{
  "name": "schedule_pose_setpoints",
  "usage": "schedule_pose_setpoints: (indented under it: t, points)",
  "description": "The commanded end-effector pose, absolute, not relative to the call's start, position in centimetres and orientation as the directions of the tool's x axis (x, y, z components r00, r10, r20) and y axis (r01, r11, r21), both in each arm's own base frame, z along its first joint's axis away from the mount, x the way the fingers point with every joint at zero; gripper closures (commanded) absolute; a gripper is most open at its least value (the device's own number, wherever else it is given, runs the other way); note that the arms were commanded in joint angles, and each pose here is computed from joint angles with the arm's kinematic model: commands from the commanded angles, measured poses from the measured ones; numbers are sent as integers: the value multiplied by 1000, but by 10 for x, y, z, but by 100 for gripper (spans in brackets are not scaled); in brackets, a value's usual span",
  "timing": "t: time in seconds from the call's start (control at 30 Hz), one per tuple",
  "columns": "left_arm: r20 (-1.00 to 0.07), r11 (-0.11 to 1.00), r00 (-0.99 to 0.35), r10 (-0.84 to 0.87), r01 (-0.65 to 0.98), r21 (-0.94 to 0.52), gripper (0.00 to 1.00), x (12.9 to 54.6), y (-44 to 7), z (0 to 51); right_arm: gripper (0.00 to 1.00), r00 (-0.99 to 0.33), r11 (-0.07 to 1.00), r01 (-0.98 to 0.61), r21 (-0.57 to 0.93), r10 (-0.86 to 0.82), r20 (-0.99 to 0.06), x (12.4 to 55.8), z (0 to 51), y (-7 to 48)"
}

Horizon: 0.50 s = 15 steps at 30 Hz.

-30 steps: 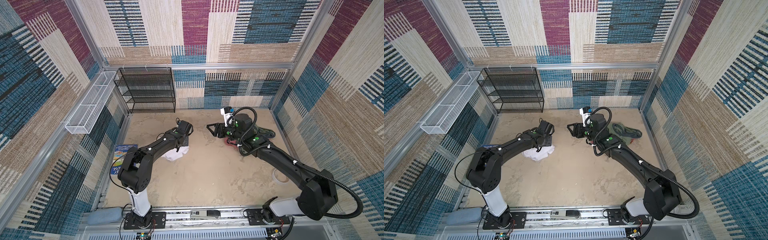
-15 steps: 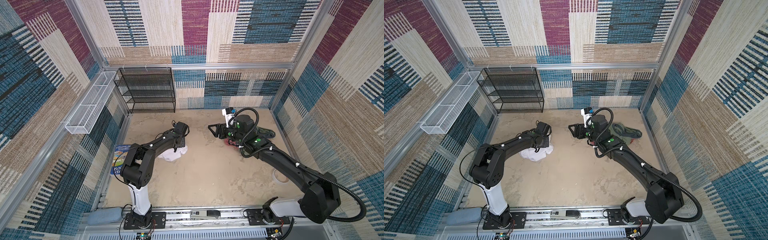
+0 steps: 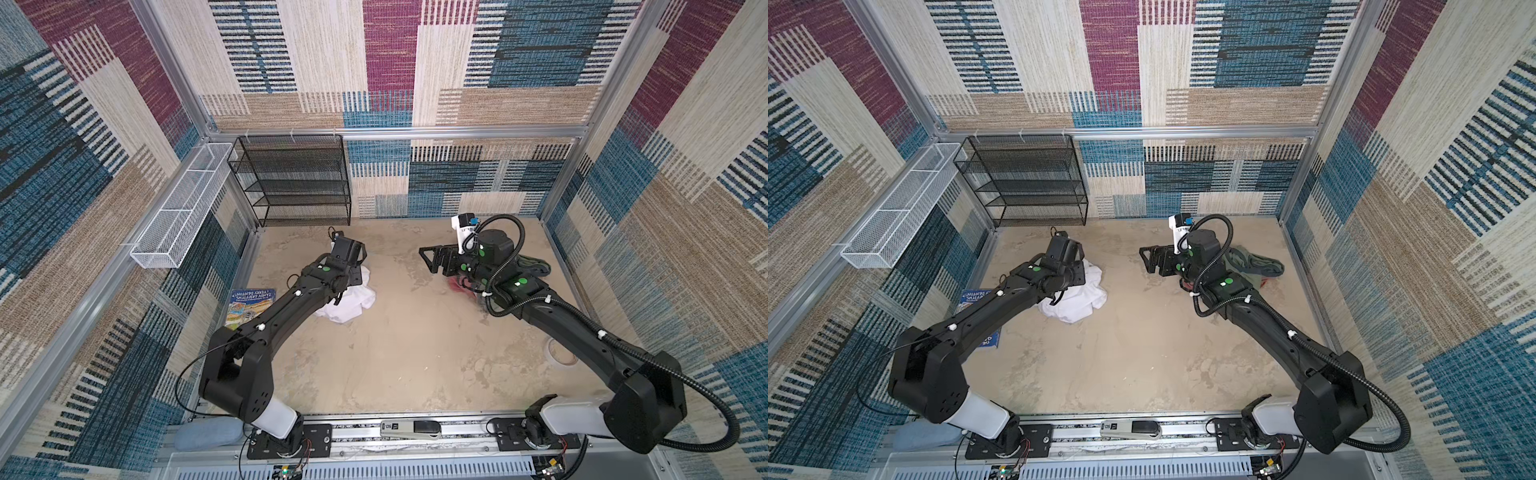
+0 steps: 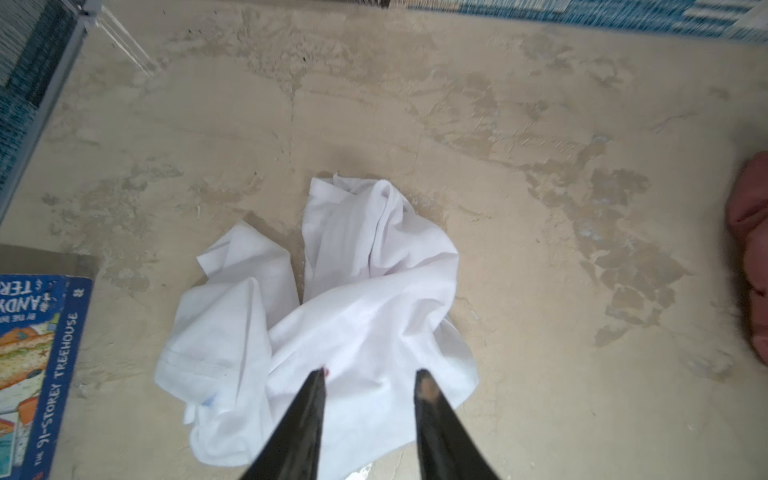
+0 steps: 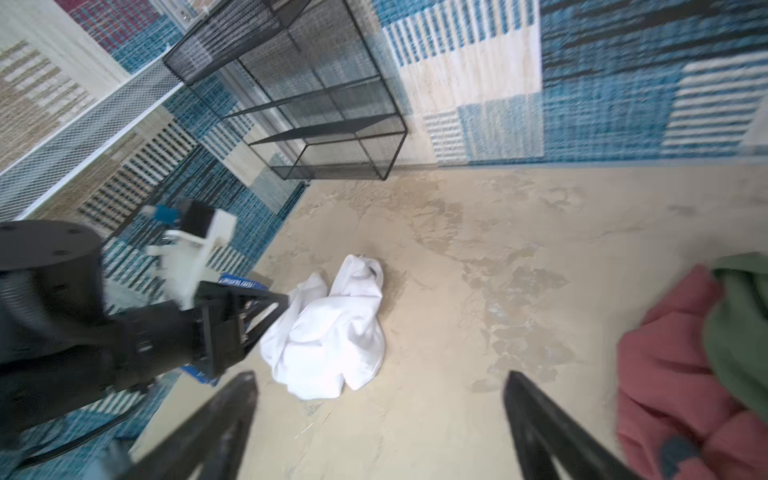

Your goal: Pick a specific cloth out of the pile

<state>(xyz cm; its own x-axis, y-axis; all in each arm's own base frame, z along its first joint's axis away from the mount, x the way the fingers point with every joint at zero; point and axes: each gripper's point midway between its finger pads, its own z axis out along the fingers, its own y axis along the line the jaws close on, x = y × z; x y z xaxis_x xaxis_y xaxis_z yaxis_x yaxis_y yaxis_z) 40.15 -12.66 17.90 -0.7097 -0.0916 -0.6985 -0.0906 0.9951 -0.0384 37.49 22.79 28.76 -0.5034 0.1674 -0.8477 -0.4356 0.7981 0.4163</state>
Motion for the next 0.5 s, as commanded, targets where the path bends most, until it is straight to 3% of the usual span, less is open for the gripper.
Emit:
schedule_pose_setpoints:
  t: [0.0,0.07,0.13,0.27,0.47]
  points:
    - [-715,998,-698,-41,-60,1,48,393,-118,195,0,-423,865,-371,338,167,-891,385,292,199]
    - [-719,998,-694,-33,-59,11,35,388,-111,201,0,-389,888,-332,318,178,-904,391,292,177]
    - [-726,996,-686,-43,-87,23,32,385,-99,205,0,-354,922,-254,293,193,-915,397,291,152]
    - [-749,991,-656,-94,-130,-10,30,381,-74,208,0,-223,983,-55,177,161,-961,396,289,97]
    - [-786,970,-591,-182,-241,-42,30,376,-29,207,0,-113,989,74,129,137,-984,381,265,47]
